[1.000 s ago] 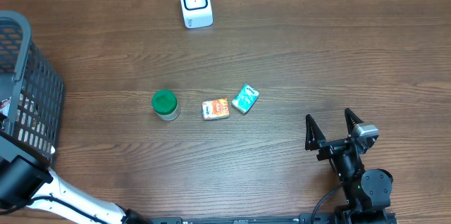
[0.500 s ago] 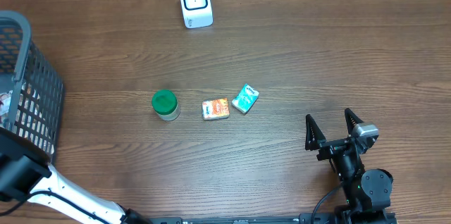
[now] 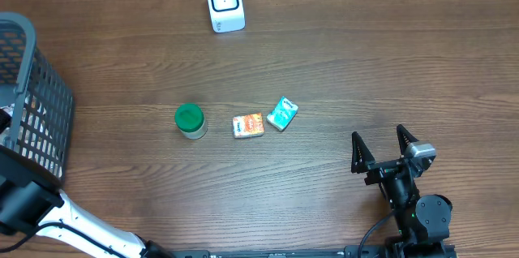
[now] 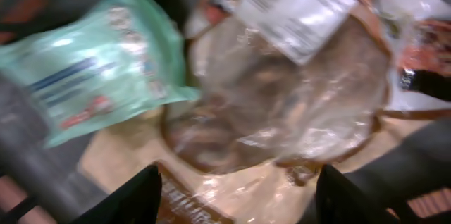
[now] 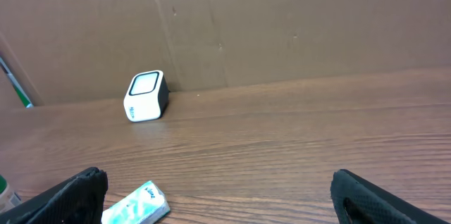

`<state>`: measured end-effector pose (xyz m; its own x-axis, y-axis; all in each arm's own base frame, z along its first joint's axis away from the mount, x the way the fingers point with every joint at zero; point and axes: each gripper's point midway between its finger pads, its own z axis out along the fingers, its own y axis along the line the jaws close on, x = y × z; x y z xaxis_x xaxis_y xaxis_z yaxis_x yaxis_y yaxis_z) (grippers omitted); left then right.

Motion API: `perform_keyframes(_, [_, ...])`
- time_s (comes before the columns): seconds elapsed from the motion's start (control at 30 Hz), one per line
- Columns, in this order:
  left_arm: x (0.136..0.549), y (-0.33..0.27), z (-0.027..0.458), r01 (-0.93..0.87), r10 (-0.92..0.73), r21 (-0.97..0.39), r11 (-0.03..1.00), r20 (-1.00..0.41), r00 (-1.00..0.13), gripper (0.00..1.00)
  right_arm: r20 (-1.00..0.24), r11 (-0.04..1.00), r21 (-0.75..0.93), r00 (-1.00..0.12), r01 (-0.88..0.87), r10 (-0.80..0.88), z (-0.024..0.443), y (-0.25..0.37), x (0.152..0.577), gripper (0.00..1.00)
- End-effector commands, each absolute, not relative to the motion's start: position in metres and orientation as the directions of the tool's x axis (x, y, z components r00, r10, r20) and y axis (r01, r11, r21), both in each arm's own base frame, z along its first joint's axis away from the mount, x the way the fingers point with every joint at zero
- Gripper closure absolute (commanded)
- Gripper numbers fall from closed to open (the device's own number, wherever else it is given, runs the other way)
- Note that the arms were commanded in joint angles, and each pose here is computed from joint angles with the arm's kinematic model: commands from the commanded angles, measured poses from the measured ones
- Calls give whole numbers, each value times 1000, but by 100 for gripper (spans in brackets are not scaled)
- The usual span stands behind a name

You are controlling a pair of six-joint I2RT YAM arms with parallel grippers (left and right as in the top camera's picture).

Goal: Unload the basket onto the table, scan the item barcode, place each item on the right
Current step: 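Reach the left gripper into the basket toward the clear bread bag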

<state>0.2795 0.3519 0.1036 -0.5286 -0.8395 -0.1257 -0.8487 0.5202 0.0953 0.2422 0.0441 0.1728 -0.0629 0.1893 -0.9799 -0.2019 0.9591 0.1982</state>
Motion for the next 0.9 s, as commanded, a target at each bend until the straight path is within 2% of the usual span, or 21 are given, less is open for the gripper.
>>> perform_keyframes(0.0, [306,326,98,-730,-733,-80,679,-115,-670,44,-980,960,196,-57,-198,188,171,44,242,0])
perform_keyframes(0.23, [319,317,82,-700,-705,-91,709,-124,-698,45,-980,960,196,-57,-198,188,171,44,242,0])
perform_keyframes(0.43, [300,319,59,-702,-700,35,711,-62,-712,46,-980,960,196,-57,-198,188,171,44,242,0])
perform_keyframes(0.5, [289,324,54,-720,-719,94,688,-45,-693,34,-980,960,196,-57,-198,188,171,44,242,0])
perform_keyframes(0.6, [277,331,53,-750,-756,171,639,-44,-653,28,-980,960,196,-57,-198,188,171,44,242,0])
perform_keyframes(0.87, [276,336,51,-752,-758,194,630,-57,-649,27,-980,960,196,-57,-198,188,171,44,242,0])
